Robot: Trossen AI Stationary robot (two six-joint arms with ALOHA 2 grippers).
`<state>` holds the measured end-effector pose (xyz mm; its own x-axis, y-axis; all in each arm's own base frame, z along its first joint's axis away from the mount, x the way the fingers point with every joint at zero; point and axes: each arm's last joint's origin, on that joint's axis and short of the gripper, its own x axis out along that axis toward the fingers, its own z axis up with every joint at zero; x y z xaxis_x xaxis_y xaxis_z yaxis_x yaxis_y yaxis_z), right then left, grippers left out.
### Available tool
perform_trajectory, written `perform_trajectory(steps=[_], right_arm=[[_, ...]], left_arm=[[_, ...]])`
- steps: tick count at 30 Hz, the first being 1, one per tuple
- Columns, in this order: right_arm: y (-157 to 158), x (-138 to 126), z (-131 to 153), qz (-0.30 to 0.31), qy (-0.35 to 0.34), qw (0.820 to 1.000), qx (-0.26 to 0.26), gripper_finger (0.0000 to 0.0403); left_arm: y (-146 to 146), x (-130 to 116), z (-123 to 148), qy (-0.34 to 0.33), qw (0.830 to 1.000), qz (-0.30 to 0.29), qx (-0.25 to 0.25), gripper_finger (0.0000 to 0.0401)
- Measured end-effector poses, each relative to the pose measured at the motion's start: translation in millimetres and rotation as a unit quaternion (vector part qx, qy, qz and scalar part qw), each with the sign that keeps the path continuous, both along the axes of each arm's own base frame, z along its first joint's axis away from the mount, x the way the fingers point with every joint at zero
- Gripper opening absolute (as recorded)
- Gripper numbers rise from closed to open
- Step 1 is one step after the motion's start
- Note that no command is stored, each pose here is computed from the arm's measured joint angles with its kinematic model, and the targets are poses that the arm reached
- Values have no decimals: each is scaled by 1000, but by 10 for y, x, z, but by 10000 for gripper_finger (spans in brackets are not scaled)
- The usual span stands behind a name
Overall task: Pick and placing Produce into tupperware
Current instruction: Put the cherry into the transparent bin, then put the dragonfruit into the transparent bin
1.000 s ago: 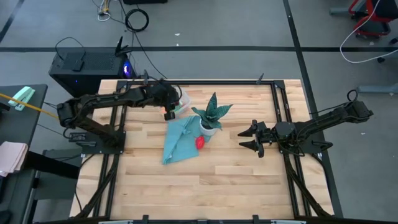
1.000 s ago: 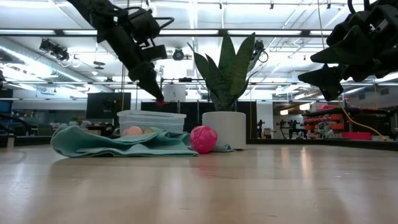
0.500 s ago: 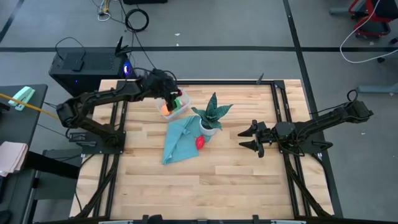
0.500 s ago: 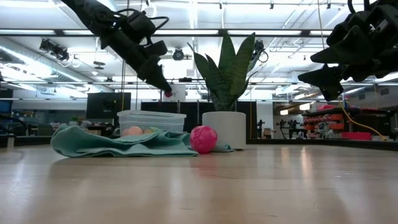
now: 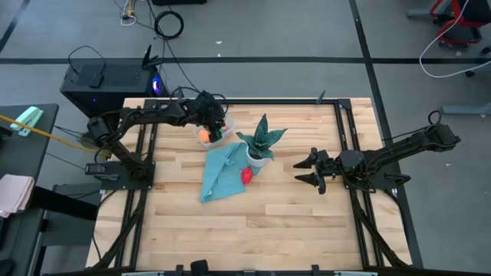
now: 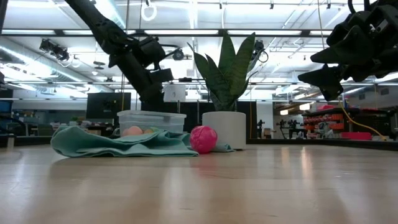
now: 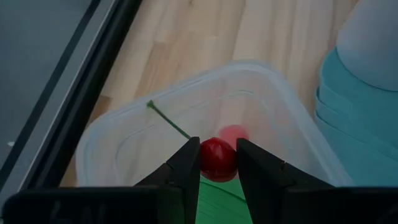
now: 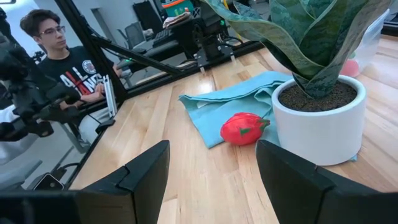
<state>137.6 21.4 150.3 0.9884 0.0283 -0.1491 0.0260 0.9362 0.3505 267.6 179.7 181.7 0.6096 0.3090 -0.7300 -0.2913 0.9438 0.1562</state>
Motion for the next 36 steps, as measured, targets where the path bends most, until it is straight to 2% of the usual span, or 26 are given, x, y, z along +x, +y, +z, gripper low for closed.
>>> perform_trajectory(steps=[10,23,29,33,36], right_arm=[[0,0,0,0,0,1000,0,246],[0,0,0,0,0,1000,0,246],[0,0,-1,0,0,1000,-2,246],[0,0,0,0,0,1000,0,246],[0,0,0,0,0,1000,1,246]], left_arm=[[-4,4,-2,0,1000,0,0,112],[-7,-4,24,-7,1000,9,-5,215],[-63,-89,335,-48,998,7,28,224],[-154,-202,639,-93,994,14,48,212],[-317,-264,862,-137,990,-14,43,200]])
